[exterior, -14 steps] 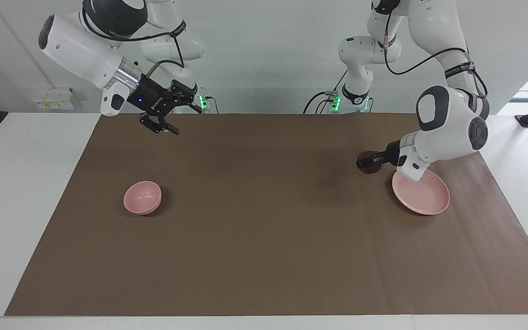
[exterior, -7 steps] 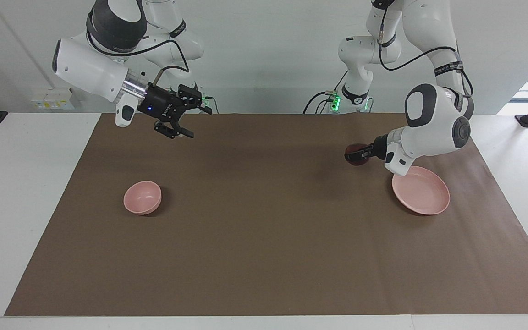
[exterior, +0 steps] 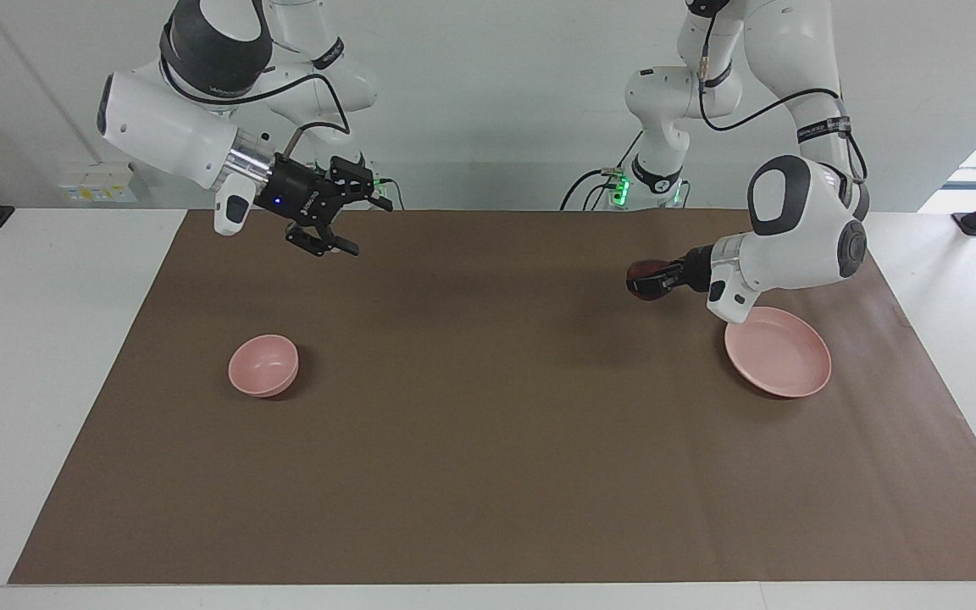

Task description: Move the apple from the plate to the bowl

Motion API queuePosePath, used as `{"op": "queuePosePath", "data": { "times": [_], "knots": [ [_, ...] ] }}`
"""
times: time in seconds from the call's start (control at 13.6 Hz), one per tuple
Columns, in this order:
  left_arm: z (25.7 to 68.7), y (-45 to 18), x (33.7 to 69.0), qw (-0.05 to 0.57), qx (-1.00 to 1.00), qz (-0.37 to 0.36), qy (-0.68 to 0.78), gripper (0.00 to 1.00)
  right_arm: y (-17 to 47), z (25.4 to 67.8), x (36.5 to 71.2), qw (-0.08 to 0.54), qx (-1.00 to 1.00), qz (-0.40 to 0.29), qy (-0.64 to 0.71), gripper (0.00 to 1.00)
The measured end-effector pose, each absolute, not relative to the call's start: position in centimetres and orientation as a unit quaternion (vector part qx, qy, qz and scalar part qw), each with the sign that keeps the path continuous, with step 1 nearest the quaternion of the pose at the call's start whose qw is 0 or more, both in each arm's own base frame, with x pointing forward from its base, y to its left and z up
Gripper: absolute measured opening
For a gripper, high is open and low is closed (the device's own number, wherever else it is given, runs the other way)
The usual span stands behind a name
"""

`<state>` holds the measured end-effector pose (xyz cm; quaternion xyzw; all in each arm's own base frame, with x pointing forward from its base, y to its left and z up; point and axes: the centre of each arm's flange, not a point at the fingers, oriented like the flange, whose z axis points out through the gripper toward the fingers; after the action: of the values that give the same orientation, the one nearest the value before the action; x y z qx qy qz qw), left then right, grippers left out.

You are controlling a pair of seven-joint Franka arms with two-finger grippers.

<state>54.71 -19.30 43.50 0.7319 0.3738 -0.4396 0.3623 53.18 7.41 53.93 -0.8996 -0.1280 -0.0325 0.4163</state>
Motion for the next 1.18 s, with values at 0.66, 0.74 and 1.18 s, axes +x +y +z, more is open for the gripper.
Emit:
{"op": "queuePosePath", "data": {
  "times": [0.66, 0.74, 1.18],
  "knots": [
    [45.6, -35.3, 51.0, 0.475, 0.601, -0.484, 0.424, 0.74, 10.3, 51.4, 51.9, 0.516, -0.852, 0.001, -0.088, 1.0],
    [45.8, -36.3, 50.5, 0.478, 0.595, -0.487, 0.424, 0.74, 9.6, 51.2, 51.8, 0.526, -0.847, 0.015, -0.072, 1.0],
    [46.0, -41.5, 47.2, 0.481, 0.584, -0.482, 0.443, 0.74, 8.8, 51.6, 51.6, 0.559, -0.827, 0.058, -0.01, 1.0]
  ]
}}
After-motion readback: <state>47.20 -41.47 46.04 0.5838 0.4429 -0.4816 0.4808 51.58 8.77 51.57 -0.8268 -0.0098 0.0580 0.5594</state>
